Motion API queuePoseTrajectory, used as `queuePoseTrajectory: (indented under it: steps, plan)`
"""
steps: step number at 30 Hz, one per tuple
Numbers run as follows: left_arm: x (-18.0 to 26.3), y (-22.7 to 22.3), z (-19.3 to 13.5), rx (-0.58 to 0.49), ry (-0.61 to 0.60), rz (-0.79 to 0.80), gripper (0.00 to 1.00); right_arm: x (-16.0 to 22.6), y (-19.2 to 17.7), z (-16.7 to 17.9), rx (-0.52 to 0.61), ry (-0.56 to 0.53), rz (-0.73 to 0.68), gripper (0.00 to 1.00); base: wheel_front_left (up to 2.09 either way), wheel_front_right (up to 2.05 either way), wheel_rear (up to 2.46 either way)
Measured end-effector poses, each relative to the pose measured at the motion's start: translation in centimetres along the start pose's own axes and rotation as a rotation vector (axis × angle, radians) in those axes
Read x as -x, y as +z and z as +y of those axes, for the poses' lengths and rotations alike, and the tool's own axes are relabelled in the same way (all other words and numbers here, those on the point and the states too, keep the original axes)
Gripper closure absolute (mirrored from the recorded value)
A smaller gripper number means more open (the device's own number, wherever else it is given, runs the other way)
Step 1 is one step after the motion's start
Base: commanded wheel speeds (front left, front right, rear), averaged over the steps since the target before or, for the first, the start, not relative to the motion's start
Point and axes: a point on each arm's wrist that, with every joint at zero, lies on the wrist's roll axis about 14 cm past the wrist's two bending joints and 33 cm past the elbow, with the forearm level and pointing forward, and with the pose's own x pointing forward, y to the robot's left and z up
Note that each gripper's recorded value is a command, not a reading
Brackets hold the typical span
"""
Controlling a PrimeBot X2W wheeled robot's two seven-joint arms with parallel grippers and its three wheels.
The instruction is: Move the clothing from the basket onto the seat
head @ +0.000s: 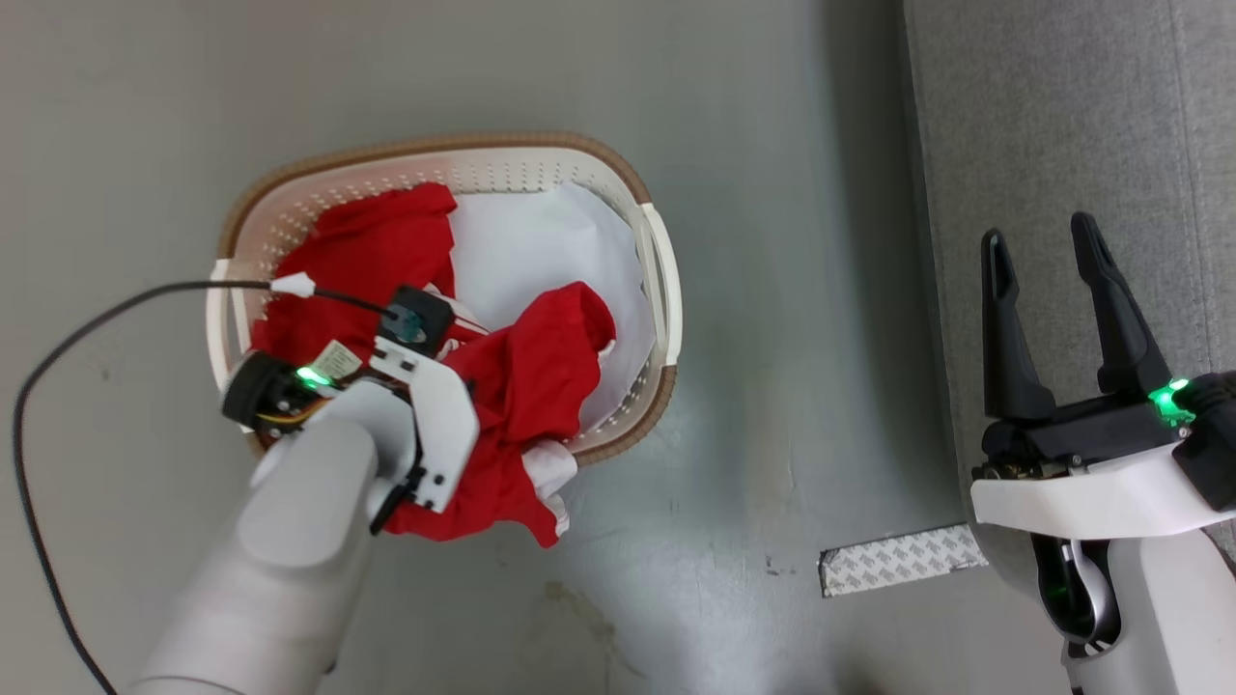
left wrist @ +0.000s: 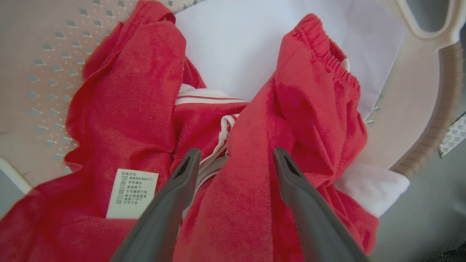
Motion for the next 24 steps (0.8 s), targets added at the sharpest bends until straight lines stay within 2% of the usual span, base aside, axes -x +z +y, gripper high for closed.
queuePoseTrajectory:
  steps: [3,15,16,17,18,19,20,24]
  plan:
    - [-0.7,-1.1,0.9,-0.011,0.016,0.049,0.00,-0.3,-0.5,-0.2,0.002,-0.005,0.008,0.00,0.00,0.00,0.00]
    - [-2.2,-3.3,0.0,-0.013,-0.027,0.154,0.00,-0.7,-1.5,-0.5,-0.006,-0.013,0.026,0.00,0.00,0.00,0.00]
    - [-2.3,-3.5,0.0,-0.007,-0.030,0.158,0.50,-0.7,-1.6,-0.5,-0.007,-0.013,0.027,0.00,0.00,0.00,0.00]
    - [-2.3,-3.5,-0.1,-0.002,-0.032,0.161,0.60,-0.7,-1.6,-0.5,-0.008,-0.013,0.028,0.00,0.00,0.00,0.00]
    - [-2.3,-3.6,-0.2,0.004,-0.034,0.162,0.84,-0.7,-1.5,-0.5,-0.008,-0.013,0.027,0.00,0.00,0.00,0.00]
    - [-2.2,-3.4,-0.3,0.015,-0.039,0.158,0.84,-0.7,-1.4,-0.5,-0.008,-0.014,0.026,0.00,0.00,0.00,0.00]
    - [-2.1,-3.1,-0.4,0.035,-0.043,0.146,1.00,-0.6,-1.3,-0.5,-0.009,-0.015,0.024,0.00,0.00,0.00,0.00]
    - [-1.1,-1.0,-0.8,0.084,-0.048,0.058,1.00,-0.2,-0.9,-0.6,-0.016,-0.023,0.018,0.00,0.00,0.00,0.00]
